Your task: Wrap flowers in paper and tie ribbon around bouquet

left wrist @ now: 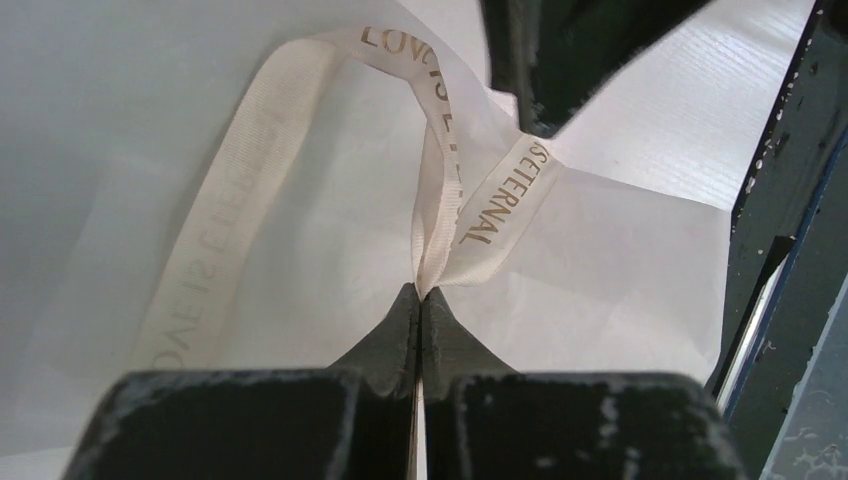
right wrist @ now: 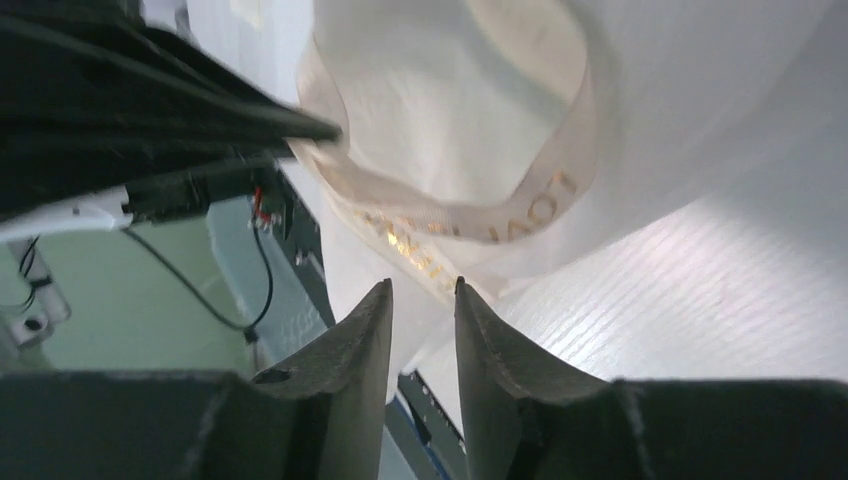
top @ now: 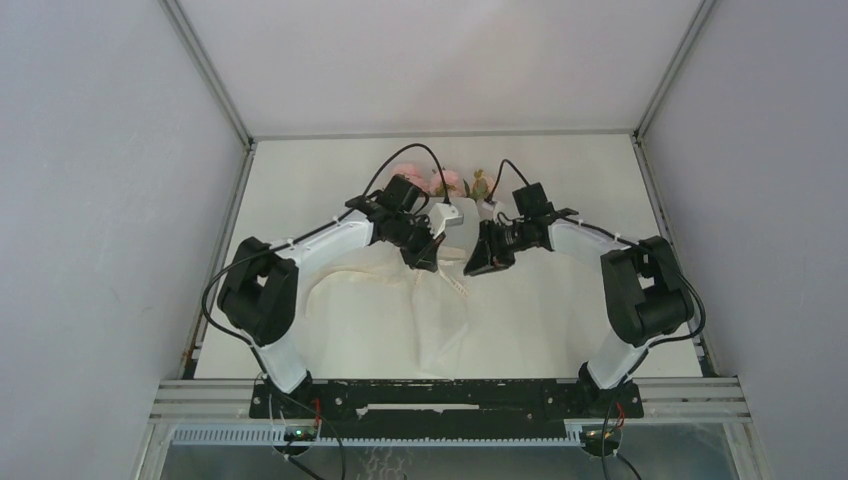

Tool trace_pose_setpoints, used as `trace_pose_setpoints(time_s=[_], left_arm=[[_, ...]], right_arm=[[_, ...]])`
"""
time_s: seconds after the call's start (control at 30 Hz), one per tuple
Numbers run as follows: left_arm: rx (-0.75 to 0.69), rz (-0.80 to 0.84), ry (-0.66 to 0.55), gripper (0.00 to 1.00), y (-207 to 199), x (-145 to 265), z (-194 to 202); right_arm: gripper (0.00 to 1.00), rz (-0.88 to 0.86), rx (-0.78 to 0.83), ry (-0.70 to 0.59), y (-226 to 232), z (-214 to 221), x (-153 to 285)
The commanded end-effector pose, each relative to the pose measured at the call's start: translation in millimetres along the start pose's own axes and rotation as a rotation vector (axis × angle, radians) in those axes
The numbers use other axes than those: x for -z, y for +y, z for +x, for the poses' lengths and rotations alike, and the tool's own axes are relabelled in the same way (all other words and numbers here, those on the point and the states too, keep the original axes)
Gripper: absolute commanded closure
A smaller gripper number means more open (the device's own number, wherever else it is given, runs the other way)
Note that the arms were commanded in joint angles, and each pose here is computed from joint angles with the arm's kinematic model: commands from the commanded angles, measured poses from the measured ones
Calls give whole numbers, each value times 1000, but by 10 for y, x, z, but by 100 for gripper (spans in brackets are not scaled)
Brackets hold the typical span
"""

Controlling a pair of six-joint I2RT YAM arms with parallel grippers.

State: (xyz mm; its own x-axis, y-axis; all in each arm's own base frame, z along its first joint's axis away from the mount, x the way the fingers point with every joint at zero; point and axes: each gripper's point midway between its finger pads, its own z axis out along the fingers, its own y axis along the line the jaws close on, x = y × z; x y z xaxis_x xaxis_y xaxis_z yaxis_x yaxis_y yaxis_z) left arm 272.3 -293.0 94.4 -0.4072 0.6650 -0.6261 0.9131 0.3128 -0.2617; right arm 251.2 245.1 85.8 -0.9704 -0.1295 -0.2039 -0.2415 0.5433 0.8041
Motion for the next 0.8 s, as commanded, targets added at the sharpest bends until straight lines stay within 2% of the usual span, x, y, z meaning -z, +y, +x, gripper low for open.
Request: trace_pose_setpoints(time_s=[0.0,0.13,0.27,0.43,0.53,0.6,0.67,0.77], left_arm=[[-74,19,-49,100,-118,120,-115],[-78,19,-47,100,-120,109,-121],[-77,20,-45,100,-121,96,-125],[-78,19,-46,100,-125,95,-138],[-76,21,-48,100,-130,97,-141],[-77,19,-50,100,-130,105,-152],[-77,16,-53,100,-128,112,-168],[-81,12,-59,100,-127,132,-196]], right_arm=[[60,122,129,-161,210,-588,246],[52,173,201,-222,311,-950,175],[45,290,258,-227,185,-1258,24],[32,369,341,-64,8,-1253,-391],[30,379,407,9,-43,-1132,-616],[31,372,426,58,-68,-997,-737],[36,340,412,103,-77,-828,-813],[57,230,394,129,-15,-635,-833]])
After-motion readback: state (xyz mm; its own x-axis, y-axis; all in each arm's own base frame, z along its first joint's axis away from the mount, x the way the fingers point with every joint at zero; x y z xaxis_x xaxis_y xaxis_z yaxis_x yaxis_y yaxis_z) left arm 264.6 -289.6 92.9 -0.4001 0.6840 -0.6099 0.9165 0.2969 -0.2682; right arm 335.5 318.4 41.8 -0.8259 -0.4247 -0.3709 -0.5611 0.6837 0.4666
